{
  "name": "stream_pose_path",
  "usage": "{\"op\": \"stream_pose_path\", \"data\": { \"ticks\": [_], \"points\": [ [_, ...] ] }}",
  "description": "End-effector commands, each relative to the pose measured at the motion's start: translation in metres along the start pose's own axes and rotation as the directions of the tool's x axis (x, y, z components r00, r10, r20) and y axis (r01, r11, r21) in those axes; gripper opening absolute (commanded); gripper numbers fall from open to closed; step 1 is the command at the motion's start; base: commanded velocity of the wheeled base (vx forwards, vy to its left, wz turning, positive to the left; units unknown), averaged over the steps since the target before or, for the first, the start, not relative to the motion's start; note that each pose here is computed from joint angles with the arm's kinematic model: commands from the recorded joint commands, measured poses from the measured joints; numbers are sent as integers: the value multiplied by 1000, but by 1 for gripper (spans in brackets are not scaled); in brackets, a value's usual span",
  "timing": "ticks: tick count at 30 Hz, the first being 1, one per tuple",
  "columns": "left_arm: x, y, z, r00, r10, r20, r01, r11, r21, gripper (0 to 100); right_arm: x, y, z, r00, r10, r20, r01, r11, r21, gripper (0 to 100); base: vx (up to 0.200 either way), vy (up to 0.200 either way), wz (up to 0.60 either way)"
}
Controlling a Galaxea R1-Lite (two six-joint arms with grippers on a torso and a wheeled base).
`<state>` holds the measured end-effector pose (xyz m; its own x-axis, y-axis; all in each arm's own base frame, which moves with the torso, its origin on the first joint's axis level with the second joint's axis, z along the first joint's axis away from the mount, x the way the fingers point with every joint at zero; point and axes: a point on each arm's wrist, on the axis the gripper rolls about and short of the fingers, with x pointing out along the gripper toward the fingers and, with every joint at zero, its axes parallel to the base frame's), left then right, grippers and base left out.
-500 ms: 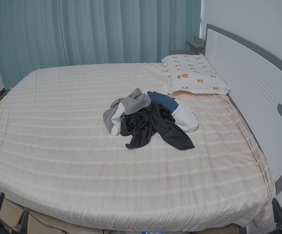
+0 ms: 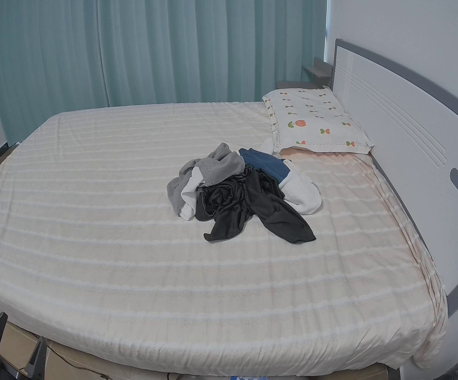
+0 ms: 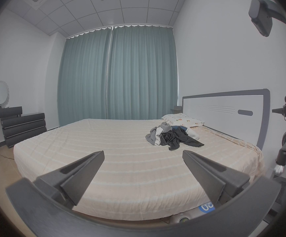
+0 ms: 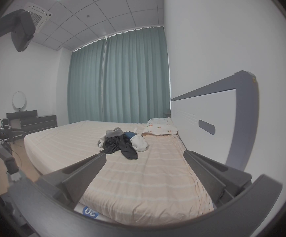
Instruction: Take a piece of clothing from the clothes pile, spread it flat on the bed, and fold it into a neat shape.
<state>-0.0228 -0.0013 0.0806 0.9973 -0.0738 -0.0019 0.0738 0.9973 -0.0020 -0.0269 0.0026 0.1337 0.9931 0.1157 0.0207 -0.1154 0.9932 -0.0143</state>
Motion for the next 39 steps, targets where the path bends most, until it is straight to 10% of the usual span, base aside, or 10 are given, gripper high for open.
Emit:
{"op": "stream_pose_path", "data": {
  "ticks": [1,5,11,30,39],
  "points": [
    [1,0,-5,1000,0,-10,0,1000,-2,100,38,-3,7,958,80,-277,-67,996,56,100,0,0,0],
    [1,0,-5,1000,0,-10,0,1000,-2,100,66,-6,15,931,96,-353,-71,994,84,100,0,0,0],
    [1,0,-5,1000,0,-12,0,1000,-3,100,151,2,9,826,212,-522,-143,975,169,100,0,0,0],
    [1,0,-5,1000,-1,-12,1,1000,-3,100,370,42,-87,843,38,-537,101,968,228,100,0,0,0],
    [1,0,-5,1000,-1,-10,1,1000,-3,100,430,58,-132,846,19,-533,189,924,333,100,0,0,0]
  ]
}}
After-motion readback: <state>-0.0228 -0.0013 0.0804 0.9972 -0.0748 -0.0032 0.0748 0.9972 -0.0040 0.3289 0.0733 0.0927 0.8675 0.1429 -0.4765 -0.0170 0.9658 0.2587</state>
